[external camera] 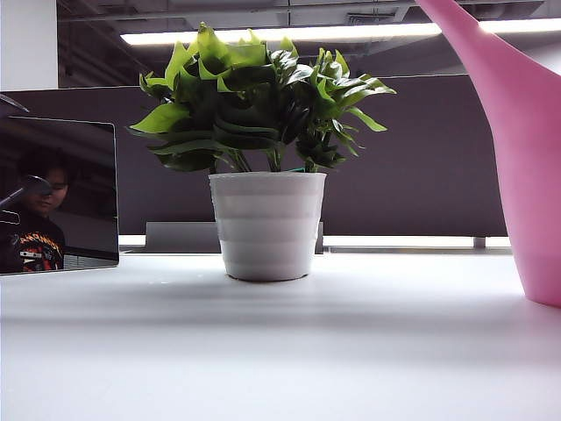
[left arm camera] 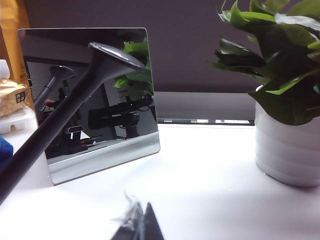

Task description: Pick up the watering can from the table, water the potted plant, and put the can back.

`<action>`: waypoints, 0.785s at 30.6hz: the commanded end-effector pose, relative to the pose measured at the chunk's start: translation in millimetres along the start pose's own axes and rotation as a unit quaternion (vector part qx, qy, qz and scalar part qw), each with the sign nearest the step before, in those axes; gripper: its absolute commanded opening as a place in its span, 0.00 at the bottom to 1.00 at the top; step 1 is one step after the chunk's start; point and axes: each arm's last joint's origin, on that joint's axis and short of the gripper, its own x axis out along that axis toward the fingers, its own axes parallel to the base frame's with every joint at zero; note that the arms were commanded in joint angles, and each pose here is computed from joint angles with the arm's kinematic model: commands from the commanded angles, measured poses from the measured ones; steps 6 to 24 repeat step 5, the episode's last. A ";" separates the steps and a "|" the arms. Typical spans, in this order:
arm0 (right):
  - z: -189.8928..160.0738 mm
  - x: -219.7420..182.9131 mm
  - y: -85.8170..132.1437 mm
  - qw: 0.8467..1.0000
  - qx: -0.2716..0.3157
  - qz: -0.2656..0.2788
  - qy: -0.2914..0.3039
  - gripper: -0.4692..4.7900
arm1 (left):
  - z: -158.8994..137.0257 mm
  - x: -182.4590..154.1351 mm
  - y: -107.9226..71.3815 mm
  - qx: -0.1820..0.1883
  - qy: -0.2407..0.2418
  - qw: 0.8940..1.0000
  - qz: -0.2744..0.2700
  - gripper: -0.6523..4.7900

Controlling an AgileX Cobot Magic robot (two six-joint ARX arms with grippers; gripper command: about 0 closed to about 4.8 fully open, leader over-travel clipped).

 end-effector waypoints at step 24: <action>0.8 0.0 0.1 1.000 -0.001 0.001 -0.006 0.09 | 1.4 0.0 0.1 0.004 -0.006 1.000 -0.001 0.11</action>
